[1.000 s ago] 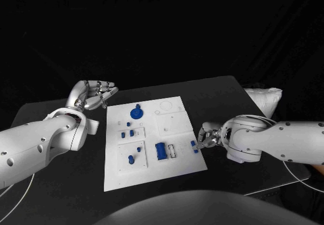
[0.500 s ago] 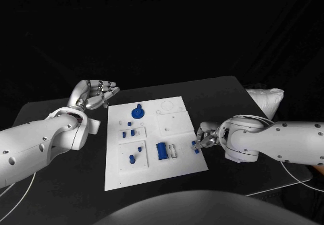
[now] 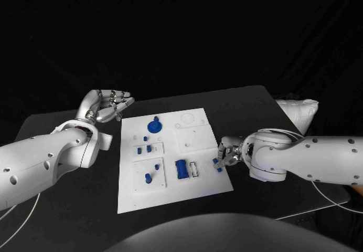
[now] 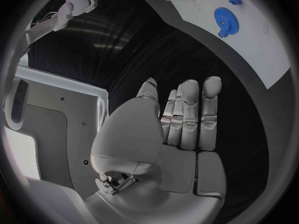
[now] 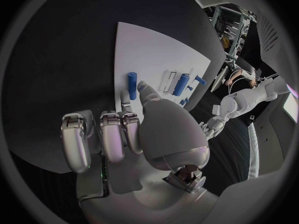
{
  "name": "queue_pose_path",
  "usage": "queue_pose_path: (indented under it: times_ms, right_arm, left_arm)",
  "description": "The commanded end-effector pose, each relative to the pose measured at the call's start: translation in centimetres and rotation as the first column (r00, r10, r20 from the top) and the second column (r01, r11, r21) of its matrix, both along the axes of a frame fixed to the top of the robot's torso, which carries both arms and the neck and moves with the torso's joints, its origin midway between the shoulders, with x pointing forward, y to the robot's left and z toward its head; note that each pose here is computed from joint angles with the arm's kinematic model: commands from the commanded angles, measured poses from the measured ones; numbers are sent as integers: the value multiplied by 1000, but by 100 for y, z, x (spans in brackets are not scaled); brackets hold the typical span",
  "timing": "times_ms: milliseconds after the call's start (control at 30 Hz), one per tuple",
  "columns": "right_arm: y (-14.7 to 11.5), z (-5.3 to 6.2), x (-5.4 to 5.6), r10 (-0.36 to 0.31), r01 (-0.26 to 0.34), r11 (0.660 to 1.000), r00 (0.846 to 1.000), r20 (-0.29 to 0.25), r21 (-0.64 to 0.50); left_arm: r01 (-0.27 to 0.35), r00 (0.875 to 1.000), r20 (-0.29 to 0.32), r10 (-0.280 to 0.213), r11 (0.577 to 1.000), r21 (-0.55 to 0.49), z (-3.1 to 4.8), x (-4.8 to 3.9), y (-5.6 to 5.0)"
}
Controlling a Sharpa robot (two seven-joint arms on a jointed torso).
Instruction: Assemble the parts on the task board
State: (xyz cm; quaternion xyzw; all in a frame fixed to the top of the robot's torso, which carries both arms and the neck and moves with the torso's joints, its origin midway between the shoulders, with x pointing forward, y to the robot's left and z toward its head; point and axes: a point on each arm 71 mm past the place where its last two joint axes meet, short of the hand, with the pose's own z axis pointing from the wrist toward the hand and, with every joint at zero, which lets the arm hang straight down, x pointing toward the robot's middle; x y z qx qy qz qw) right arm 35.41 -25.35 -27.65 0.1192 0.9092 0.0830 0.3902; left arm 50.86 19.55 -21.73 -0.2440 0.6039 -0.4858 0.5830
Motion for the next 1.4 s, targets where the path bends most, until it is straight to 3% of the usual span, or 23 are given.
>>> queue_pose_path:
  times_ms: [33, 433, 1400]
  right_arm:
    - [-25, -86, -50, 15, -19, 997, 999, -45, -79]
    - [52, -108, -49, 88, -87, 986, 996, 1, -145]
    - [146, -130, -56, 153, -148, 973, 988, 18, -177]
  left_arm:
    - [18, 1000, -1, -18, 1000, -1, 6, -6, -18]
    - [14, 1000, -3, -14, 1000, 0, 5, -10, 8]
    - [18, 1000, -7, -18, 1000, -1, 2, -11, 16]
